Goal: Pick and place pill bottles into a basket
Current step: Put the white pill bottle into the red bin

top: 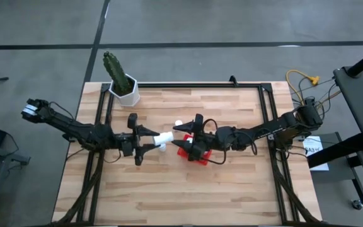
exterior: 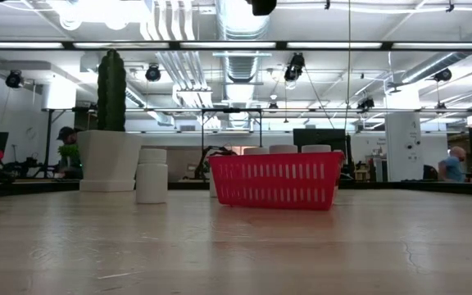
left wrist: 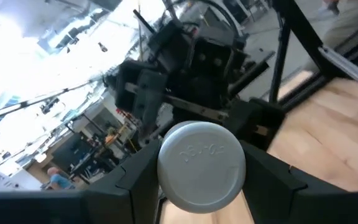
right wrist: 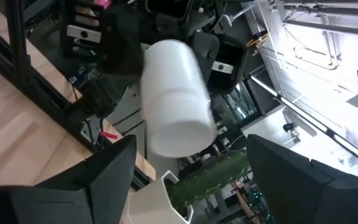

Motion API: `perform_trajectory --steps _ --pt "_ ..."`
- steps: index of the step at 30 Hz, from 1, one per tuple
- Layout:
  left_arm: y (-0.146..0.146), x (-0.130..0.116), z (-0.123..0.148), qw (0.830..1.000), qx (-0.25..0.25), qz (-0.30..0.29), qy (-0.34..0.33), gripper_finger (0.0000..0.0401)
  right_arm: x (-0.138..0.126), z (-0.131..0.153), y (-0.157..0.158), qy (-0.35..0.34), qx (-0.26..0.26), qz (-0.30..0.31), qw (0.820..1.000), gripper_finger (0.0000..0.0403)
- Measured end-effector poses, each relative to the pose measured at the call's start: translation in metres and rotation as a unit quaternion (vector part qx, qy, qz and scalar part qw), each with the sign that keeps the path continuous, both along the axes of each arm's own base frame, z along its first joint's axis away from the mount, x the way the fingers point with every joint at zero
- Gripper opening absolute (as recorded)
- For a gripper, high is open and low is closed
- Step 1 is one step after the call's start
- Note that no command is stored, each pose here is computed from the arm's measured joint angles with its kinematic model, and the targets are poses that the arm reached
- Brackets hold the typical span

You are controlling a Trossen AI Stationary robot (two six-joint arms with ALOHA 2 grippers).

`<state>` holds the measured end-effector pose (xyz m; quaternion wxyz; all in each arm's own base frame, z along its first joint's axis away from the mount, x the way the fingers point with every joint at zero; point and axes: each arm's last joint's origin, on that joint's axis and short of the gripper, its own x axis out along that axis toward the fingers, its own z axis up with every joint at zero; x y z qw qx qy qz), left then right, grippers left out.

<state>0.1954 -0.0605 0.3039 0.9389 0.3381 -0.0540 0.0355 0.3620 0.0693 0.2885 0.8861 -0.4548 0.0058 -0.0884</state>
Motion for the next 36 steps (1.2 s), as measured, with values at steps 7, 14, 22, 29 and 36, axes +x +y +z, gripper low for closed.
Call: perform_trajectory --steps 7,14,22,29,36 --pt "-0.001 -0.001 0.004 0.999 0.002 -0.029 -0.024 0.0176 0.000 0.000 0.002 -0.001 0.003 0.013 1.000 0.0292" --pt "-0.003 -0.002 0.007 0.998 0.010 -0.051 -0.036 0.0176 0.000 0.002 0.006 -0.004 0.008 0.031 0.999 0.0288" --pt "-0.003 -0.002 0.007 0.997 0.010 -0.060 -0.042 0.0176 -0.001 0.004 0.010 -0.010 0.012 0.059 0.998 0.0285" --pt "-0.003 -0.001 0.006 0.997 0.011 -0.062 -0.039 0.0176 0.000 0.014 0.013 -0.024 0.016 0.066 0.997 0.0288" --pt "-0.003 -0.002 0.006 0.997 0.012 -0.067 -0.040 0.0176 0.001 0.016 0.015 -0.027 0.027 0.082 0.996 0.0288"
